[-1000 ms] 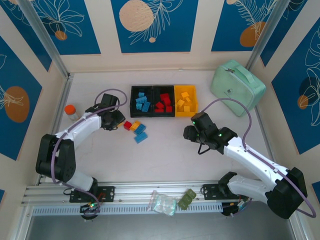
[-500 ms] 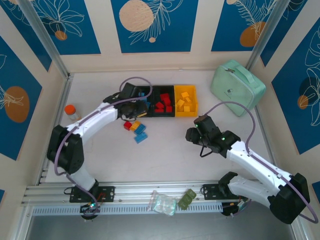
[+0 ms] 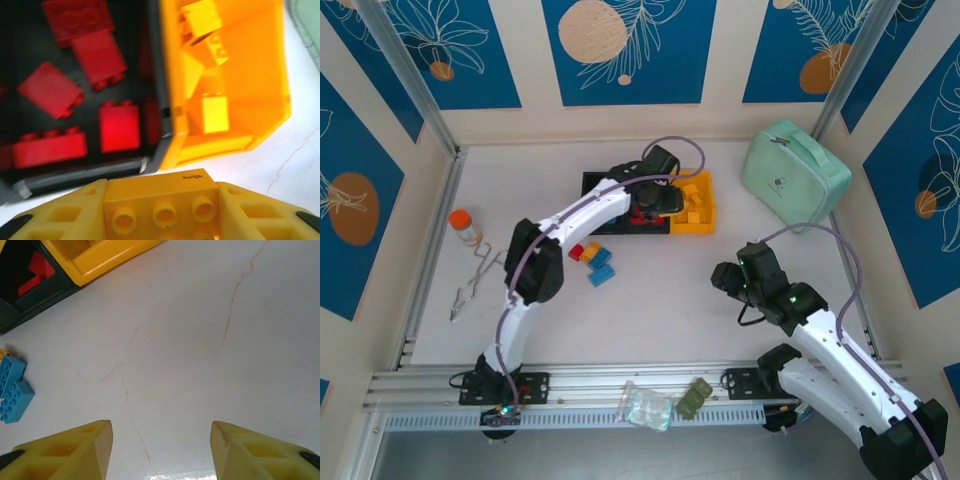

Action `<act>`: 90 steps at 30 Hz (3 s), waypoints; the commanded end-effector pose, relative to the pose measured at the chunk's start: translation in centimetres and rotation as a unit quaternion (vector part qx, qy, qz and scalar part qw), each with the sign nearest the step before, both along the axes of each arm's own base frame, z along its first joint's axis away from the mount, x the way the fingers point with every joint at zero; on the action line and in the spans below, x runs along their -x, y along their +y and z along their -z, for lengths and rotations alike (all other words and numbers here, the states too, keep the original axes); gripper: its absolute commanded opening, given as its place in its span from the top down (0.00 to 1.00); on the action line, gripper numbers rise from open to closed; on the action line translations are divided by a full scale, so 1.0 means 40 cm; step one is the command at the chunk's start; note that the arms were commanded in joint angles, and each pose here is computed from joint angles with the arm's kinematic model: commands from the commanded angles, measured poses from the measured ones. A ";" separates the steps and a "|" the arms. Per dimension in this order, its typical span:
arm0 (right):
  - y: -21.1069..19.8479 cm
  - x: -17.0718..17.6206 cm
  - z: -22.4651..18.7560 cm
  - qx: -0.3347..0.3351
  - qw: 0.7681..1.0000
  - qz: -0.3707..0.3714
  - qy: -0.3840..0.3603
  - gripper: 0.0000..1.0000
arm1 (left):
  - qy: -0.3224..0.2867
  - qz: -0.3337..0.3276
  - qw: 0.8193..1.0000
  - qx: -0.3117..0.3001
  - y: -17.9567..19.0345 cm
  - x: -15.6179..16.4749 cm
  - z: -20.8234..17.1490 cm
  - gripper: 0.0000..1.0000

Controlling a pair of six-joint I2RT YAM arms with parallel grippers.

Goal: Sort the legos into containers by color
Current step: Place the lego in the container, then pick up the lego from the center of the table.

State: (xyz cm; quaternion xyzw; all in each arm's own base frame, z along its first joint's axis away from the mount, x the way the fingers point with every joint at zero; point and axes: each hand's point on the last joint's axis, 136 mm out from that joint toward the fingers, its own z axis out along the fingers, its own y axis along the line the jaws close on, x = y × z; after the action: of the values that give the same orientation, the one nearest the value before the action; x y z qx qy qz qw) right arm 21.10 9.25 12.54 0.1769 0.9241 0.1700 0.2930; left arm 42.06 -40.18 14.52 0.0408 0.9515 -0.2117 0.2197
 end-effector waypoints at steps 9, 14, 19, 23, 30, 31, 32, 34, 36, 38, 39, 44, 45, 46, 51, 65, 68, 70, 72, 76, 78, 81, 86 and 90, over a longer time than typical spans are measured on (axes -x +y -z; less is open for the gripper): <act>-0.008 0.043 0.031 -0.016 0.999 0.008 0.029 0.46 | -0.038 0.052 0.998 0.013 -0.136 -0.078 0.038 0.51; -0.013 0.052 0.034 -0.016 0.999 0.013 0.035 0.46 | -0.073 0.059 0.995 0.035 -0.166 -0.110 0.016 0.51; -0.014 0.054 0.036 -0.018 0.999 0.016 0.035 0.46 | -0.086 0.061 0.994 0.029 -0.160 -0.117 -0.001 0.40; -0.006 0.047 0.037 -0.022 0.999 0.014 0.034 0.46 | -0.090 0.066 0.993 0.024 -0.151 -0.107 -0.026 0.29; 0.014 0.034 0.028 -0.015 0.999 -0.003 0.032 0.46 | -0.094 0.075 0.992 0.026 -0.123 -0.073 -0.087 0.26; 0.017 0.031 0.027 -0.013 0.999 -0.007 0.032 0.46 | -0.093 0.076 0.992 0.025 -0.115 -0.063 -0.093 0.26; 0.021 0.029 0.024 -0.014 0.999 -0.011 0.030 0.46 | -0.093 0.080 0.992 0.027 -0.108 -0.051 -0.103 0.26; 0.030 0.024 0.020 -0.013 0.999 -0.019 0.027 0.46 | -0.094 0.084 0.992 0.028 -0.087 -0.027 -0.118 0.26; 0.042 0.017 0.015 -0.012 0.999 -0.031 0.023 0.46 | -0.098 0.088 0.991 0.026 -0.063 -0.002 -0.132 0.26; 0.057 0.010 0.011 -0.011 0.999 -0.042 0.019 0.46 | -0.100 0.088 0.991 0.018 -0.027 0.028 -0.140 0.26; 0.064 0.005 0.008 -0.011 0.999 -0.048 0.017 0.46 | -0.102 0.087 0.991 0.015 -0.011 0.041 -0.144 0.26; 0.114 -0.017 0.002 -0.009 0.997 -0.081 0.010 0.45 | -0.108 0.080 0.991 0.001 0.093 0.119 -0.146 0.26; 0.124 -0.021 0.000 -0.009 0.996 -0.088 0.008 0.45 | -0.107 0.077 0.991 -0.007 0.117 0.133 -0.136 0.26; 0.139 -0.025 -0.001 -0.009 0.995 -0.097 0.007 0.45 | -0.105 0.072 0.992 -0.017 0.145 0.148 -0.127 0.26; 0.188 -0.039 0.005 -0.005 0.992 -0.124 0.010 0.45 | -0.098 0.039 0.993 -0.058 0.281 0.203 -0.085 0.25; 0.301 -0.048 -0.007 0.004 0.980 -0.198 0.001 0.45 | -0.012 -0.158 0.982 -0.106 0.649 0.261 0.090 0.25; 0.312 -0.044 -0.001 0.005 0.979 -0.204 0.005 0.44 | -0.006 -0.177 0.978 -0.112 0.666 0.247 0.121 0.23; 0.315 -0.041 0.002 0.006 0.979 -0.205 0.007 0.45 | -0.007 -0.185 0.976 -0.112 0.667 0.232 0.135 0.20; 0.314 -0.038 0.002 0.007 0.979 -0.205 0.008 0.45 | -0.008 -0.192 0.975 -0.111 0.666 0.216 0.149 0.19; 0.303 -0.033 0.006 0.009 0.980 -0.198 0.011 0.45 | -0.010 -0.189 0.975 -0.113 0.652 0.186 0.174 0.18; 0.296 -0.031 0.006 0.012 0.981 -0.195 0.011 0.45 | -0.005 -0.188 0.975 -0.117 0.647 0.175 0.183 0.18; 0.287 -0.028 0.006 0.013 0.982 -0.189 0.011 0.45 | -0.002 -0.187 0.973 -0.131 0.649 0.163 0.202 0.19; 0.281 -0.024 0.008 0.012 0.982 -0.186 0.012 0.45 | 0.000 -0.198 0.968 -0.157 0.670 0.153 0.226 0.23; 0.278 -0.025 0.009 0.014 0.983 -0.184 0.013 0.45 | 0.001 -0.203 0.966 -0.162 0.678 0.146 0.239 0.32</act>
State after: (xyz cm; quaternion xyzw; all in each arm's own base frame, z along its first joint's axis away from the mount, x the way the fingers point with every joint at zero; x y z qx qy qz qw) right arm 22.25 20.83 11.97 -0.0052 0.9464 0.2103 0.2451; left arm 34.98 -13.68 4.48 -0.1084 0.9667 -0.0172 0.2312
